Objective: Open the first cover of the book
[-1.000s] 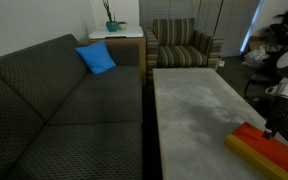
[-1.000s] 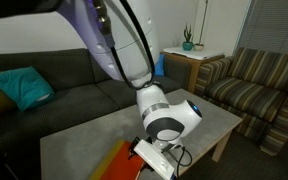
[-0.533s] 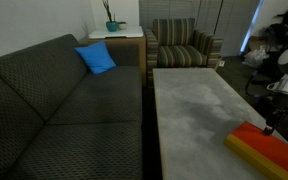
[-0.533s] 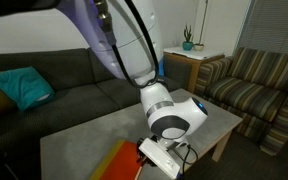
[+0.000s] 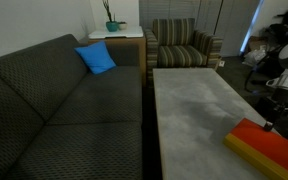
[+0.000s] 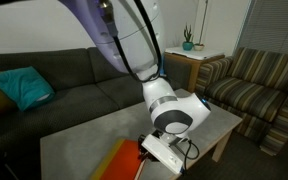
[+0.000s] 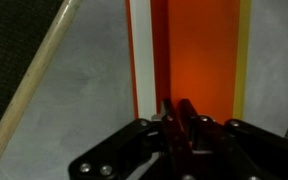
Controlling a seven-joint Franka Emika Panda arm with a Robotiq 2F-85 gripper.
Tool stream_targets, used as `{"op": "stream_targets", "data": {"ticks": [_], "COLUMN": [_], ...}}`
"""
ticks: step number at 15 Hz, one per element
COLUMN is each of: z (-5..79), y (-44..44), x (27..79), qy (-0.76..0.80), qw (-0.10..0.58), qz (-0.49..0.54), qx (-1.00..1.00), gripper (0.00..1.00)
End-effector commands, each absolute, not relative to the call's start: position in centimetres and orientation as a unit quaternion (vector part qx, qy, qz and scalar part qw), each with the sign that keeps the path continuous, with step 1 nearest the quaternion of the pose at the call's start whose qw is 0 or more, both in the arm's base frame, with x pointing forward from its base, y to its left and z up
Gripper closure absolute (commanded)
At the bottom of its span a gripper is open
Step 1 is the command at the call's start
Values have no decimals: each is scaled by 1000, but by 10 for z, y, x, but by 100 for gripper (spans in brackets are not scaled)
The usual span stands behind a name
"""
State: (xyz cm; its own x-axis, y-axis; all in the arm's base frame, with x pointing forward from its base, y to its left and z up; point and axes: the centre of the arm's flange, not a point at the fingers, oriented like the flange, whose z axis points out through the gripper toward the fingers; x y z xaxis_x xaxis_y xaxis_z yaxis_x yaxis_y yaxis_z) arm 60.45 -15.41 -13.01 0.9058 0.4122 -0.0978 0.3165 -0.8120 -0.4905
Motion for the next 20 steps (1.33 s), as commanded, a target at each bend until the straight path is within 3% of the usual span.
{"op": "stream_targets", "data": {"ticks": [1,9,10,12,15,20], "z": [-92,-11,-8,-14,-40,-91], "y": [-148,-119,-118,-124,-142,-155], "x": [605,624,626,631,630,614], "qy": [-226,-277,-277,-262,-246,-233], "qw": [268,249,234,205,197,235], "qz": [86,45,47,57,78,113], "qx": [-933,-927,-931,-941,-946,-937], "gripper": [97,97,63,55,33,0]}}
